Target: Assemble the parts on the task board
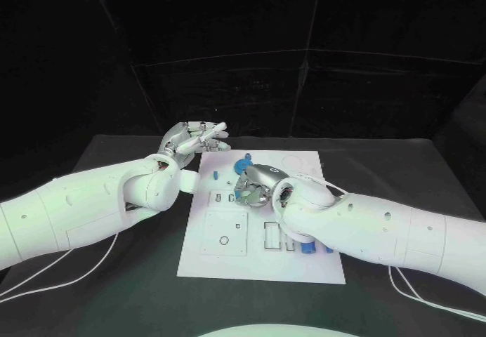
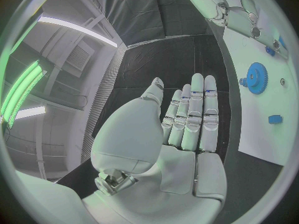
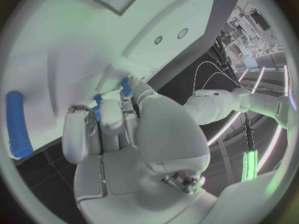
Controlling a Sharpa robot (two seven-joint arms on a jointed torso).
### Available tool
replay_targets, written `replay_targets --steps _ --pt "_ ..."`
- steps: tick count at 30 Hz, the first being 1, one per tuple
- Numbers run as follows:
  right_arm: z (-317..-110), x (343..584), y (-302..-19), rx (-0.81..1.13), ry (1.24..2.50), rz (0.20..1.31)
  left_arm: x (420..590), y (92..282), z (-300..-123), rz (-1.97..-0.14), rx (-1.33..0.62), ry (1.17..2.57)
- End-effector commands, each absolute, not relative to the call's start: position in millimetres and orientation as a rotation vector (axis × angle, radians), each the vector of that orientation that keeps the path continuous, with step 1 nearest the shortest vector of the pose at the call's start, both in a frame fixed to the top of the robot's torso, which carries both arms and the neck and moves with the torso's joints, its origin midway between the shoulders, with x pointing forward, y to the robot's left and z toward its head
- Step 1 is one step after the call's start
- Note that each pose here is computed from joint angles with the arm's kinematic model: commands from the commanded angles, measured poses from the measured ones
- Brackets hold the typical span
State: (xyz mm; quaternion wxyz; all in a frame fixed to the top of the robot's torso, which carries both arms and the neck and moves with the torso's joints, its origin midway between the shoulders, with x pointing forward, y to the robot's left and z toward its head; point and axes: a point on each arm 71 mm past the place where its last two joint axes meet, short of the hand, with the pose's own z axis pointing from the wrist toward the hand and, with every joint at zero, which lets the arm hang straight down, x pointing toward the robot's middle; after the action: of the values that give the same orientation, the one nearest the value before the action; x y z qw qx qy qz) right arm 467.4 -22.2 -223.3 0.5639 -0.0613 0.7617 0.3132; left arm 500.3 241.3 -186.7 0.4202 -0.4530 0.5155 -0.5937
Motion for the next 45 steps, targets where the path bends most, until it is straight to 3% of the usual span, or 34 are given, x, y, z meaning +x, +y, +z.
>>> replay_targets --steps 1,16,45 --pt "-227.1 466.9 -22.2 -0.162 1.814 0.713 500.7 240.2 -184.5 -1.505 -1.129 1.281" --pt "-231.5 468.0 -23.4 -0.180 1.864 0.660 500.7 240.1 -184.8 -1.505 -1.131 1.286" --pt "-229.2 466.8 -22.0 -0.167 1.840 0.647 501.2 240.1 -185.3 -1.506 -1.133 1.290"
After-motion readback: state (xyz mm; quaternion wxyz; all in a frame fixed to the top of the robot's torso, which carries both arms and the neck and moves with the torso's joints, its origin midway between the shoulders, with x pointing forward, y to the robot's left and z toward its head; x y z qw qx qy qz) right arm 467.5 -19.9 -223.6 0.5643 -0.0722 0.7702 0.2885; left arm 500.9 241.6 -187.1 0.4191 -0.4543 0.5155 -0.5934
